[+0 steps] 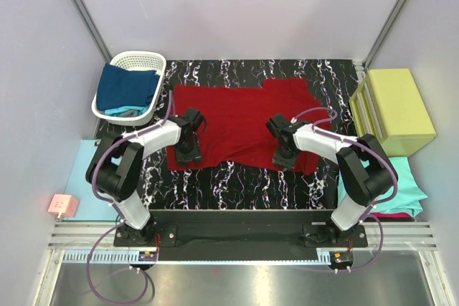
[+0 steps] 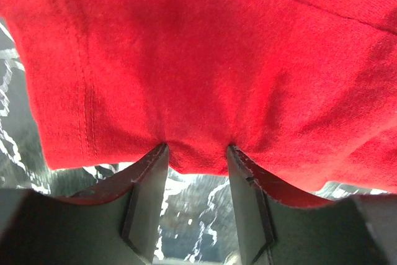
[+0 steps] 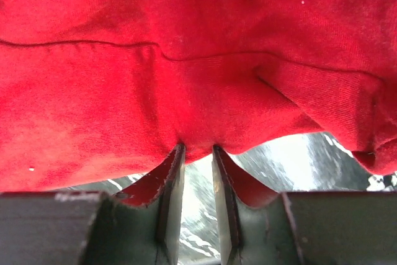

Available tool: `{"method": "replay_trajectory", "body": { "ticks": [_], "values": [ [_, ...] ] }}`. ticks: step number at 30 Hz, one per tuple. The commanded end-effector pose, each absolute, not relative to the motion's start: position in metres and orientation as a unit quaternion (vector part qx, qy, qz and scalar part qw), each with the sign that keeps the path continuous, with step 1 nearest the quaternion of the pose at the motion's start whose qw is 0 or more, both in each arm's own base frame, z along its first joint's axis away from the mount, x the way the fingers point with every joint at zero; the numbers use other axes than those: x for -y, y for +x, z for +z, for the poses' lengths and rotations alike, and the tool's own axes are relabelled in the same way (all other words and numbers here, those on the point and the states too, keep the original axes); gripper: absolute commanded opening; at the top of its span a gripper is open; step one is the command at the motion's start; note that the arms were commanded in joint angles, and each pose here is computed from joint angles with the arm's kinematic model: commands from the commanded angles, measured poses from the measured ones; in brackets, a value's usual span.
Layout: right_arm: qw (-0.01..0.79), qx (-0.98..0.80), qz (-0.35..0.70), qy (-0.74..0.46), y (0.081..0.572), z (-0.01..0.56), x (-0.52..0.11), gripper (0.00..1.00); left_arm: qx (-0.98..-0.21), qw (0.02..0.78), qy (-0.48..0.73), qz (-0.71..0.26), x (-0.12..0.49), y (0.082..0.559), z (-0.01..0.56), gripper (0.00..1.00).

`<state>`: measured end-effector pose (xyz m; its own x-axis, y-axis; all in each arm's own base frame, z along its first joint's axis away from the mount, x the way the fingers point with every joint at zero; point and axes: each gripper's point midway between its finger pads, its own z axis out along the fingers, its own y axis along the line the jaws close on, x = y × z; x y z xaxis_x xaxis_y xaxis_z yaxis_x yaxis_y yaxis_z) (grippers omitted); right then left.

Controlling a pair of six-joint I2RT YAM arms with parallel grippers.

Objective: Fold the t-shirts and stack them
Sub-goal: Fold the flattened tshirt in 1/3 of the way

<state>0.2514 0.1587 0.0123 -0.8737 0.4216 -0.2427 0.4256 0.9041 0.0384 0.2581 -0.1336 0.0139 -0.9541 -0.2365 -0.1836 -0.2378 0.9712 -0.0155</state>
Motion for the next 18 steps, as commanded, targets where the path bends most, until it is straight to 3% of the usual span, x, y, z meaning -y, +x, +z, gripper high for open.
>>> {"method": "replay_trajectory", "body": {
  "ticks": [1,13,18],
  "values": [
    [0.072,-0.971,-0.031,0.228,0.208,0.020,-0.146,0.30,-0.996,0.026,-0.091,0.009,0.130,0.209,0.014,0.48],
    [0.056,-0.972,-0.019,0.229,0.169,0.045,-0.130,0.31,-0.996,0.034,-0.080,0.025,0.106,0.177,0.046,0.49],
    [0.133,-0.968,0.032,0.208,0.198,0.075,-0.140,0.35,-0.991,0.098,-0.094,0.003,0.113,0.199,0.071,0.50]
  ]
}}
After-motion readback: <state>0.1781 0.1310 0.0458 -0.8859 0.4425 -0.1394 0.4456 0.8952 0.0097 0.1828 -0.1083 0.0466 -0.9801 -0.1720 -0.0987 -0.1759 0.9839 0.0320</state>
